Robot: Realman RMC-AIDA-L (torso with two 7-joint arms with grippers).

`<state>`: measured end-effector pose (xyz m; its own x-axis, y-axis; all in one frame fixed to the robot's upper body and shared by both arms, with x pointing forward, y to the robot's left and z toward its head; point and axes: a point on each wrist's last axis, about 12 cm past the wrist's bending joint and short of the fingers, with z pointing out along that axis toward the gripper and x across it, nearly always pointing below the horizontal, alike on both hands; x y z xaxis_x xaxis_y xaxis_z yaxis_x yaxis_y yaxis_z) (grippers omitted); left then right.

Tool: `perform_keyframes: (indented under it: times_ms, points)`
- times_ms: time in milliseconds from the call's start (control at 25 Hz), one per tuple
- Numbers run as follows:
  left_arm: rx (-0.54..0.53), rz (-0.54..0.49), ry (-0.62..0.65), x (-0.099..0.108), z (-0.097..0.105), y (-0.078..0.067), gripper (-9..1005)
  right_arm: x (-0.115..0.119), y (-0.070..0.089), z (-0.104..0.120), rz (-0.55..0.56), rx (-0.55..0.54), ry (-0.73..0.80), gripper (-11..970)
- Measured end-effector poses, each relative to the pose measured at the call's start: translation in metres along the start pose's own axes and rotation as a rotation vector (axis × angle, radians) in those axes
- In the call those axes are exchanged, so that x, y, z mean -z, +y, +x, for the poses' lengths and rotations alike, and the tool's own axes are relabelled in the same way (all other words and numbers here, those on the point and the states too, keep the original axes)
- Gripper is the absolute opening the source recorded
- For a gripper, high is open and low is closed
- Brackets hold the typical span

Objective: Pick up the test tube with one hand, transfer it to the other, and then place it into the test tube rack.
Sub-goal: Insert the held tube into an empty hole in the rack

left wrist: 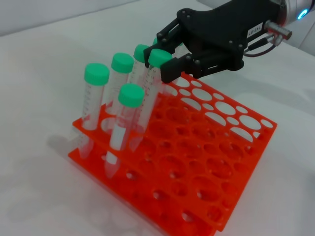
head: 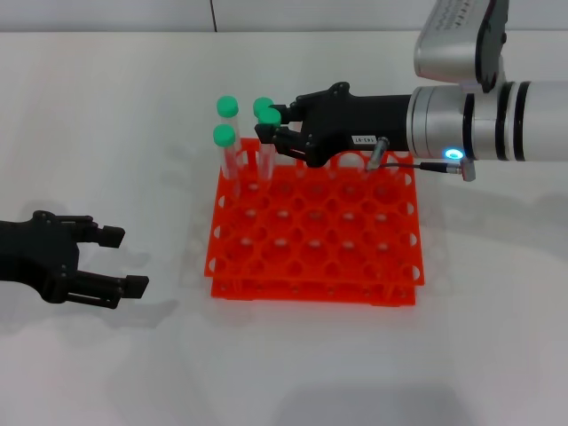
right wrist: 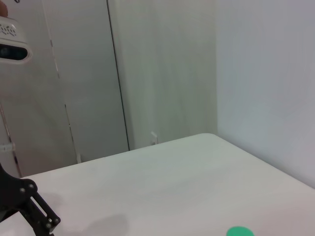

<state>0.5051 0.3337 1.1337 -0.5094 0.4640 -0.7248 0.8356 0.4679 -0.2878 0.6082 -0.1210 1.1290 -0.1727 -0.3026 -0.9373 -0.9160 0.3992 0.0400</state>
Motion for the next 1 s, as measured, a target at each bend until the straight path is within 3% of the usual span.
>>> perform_keyframes:
  times_ms: [1000]
  points:
    - [-0.003, -0.005, -0.004, -0.0012, 0.0005, 0.0013, 894, -0.0003, -0.0006, 0.0033, 0.004, -0.009, 0.009, 284]
